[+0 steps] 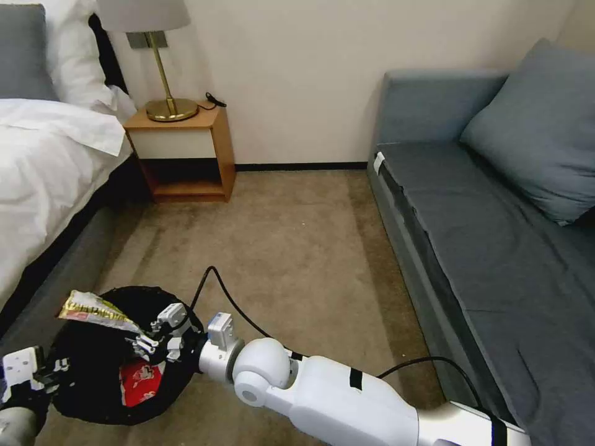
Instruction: Pick up the trash bin, then pick up the garbage on the floor and place it into the trash bin.
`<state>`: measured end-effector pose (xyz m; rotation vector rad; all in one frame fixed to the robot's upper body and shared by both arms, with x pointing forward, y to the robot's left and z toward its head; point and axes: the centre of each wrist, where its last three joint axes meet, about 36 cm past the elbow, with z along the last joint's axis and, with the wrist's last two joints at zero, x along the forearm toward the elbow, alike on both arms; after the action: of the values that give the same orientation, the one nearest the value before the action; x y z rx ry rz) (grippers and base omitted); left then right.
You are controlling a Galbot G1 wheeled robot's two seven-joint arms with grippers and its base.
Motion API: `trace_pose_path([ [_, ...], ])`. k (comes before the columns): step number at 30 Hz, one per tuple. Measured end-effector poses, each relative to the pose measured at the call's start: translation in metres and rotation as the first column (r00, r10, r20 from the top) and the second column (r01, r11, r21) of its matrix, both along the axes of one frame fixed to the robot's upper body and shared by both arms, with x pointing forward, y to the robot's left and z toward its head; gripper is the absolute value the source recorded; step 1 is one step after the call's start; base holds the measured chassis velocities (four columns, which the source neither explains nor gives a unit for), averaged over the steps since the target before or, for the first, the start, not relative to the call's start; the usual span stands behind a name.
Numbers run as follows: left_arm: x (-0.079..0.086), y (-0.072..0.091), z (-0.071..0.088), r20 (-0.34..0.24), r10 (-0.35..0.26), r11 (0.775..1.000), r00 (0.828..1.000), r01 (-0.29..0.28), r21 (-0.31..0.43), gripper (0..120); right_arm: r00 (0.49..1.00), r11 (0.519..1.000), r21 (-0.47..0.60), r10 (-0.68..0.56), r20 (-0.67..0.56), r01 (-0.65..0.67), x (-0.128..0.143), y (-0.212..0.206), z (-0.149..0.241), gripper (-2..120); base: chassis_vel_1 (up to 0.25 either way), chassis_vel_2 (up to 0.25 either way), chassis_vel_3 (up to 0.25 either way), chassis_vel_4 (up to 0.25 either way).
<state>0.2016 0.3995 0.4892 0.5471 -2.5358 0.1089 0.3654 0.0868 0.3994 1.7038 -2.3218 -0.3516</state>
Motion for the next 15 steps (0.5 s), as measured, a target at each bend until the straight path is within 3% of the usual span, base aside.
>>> trace_pose_path([
  [2, 0.0000, 0.0001, -0.0001, 0.000, 0.000, 1.000, 1.000, 0.000, -0.001, 3, 1.000, 1.000, -0.001, 0.002, -0.001, -0.002, -0.0015, -0.0013, -0.0006, 53, 0.000, 0.000, 0.000, 0.000],
  [15, 0.0010, 0.0025, -0.0017, 0.000, 0.002, 1.000, 1.000, -0.002, -0.007, 3, 1.000, 1.000, -0.005, -0.017, 0.006, 0.017, -0.0014, -0.0067, -0.0016, 96, 0.000, 0.000, 0.000, 0.000],
])
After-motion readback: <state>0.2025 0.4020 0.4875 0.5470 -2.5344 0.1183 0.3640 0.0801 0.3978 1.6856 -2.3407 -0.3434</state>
